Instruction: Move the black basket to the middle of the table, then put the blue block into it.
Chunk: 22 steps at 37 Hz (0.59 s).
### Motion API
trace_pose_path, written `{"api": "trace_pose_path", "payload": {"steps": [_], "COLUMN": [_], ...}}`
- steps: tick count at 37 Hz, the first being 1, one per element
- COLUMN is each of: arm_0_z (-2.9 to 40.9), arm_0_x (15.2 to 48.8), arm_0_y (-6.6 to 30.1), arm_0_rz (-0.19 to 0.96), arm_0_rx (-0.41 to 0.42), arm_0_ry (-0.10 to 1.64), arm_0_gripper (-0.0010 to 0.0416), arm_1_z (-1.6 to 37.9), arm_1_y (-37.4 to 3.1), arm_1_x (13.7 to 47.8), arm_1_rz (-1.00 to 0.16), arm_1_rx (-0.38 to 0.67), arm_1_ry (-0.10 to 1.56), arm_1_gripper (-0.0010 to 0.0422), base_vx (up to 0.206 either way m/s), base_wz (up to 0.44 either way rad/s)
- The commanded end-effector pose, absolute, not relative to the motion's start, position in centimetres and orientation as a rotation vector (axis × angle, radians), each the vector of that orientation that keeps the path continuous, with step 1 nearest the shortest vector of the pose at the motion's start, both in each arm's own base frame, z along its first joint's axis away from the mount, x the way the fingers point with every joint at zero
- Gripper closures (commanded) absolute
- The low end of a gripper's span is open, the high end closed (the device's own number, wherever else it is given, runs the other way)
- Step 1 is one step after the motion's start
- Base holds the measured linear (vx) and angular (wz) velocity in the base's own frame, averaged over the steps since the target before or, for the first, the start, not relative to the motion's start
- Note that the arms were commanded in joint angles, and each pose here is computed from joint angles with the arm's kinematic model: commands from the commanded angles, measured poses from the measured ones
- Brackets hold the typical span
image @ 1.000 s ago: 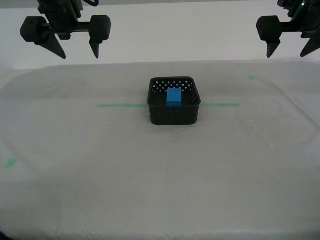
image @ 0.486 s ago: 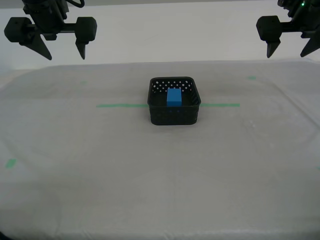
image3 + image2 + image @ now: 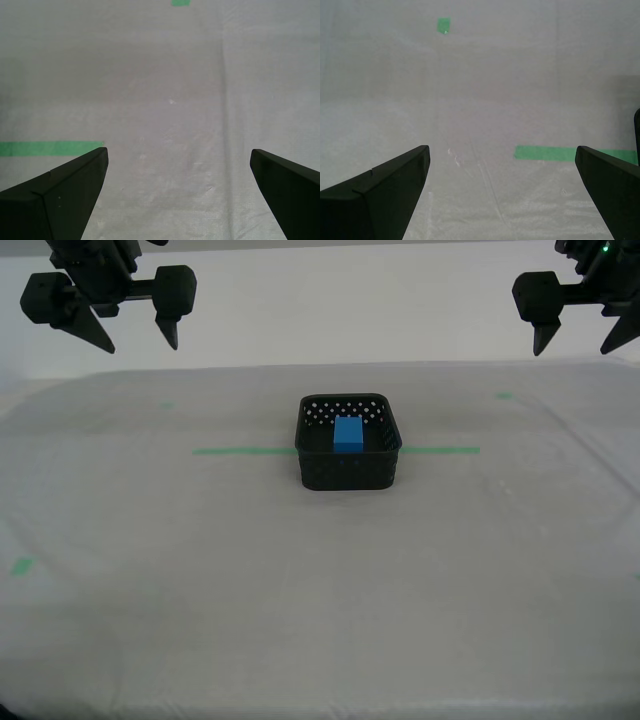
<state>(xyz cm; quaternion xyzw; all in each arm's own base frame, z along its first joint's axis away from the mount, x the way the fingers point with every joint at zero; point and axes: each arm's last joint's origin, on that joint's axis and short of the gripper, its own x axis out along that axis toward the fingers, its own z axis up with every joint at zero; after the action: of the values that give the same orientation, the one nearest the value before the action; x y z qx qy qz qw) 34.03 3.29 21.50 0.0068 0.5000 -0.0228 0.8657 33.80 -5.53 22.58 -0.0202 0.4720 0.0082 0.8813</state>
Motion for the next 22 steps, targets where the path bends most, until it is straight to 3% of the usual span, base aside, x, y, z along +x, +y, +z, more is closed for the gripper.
{"api": "trace_pose_path", "payload": {"steps": [1,22], "arm_0_z": [21.52,21.52], "arm_0_x": [34.03,34.03], "arm_0_y": [3.31,3.32], "arm_0_rz": [-0.049,-0.048], "arm_0_rx": [0.012,0.011], "arm_0_ry": [1.046,1.046], "arm_0_gripper": [0.0007,0.0007], "arm_1_z": [22.45,22.41], "arm_1_y": [-5.51,-5.53], "arm_1_x": [33.8,33.78], "arm_1_rz": [0.014,-0.002], "arm_1_rx": [-0.043,-0.012], "arm_1_ry": [0.982,0.983], "arm_1_gripper": [0.0012,0.0012], "base_vx": [0.0,0.0], "base_wz": [0.0,0.0]}}
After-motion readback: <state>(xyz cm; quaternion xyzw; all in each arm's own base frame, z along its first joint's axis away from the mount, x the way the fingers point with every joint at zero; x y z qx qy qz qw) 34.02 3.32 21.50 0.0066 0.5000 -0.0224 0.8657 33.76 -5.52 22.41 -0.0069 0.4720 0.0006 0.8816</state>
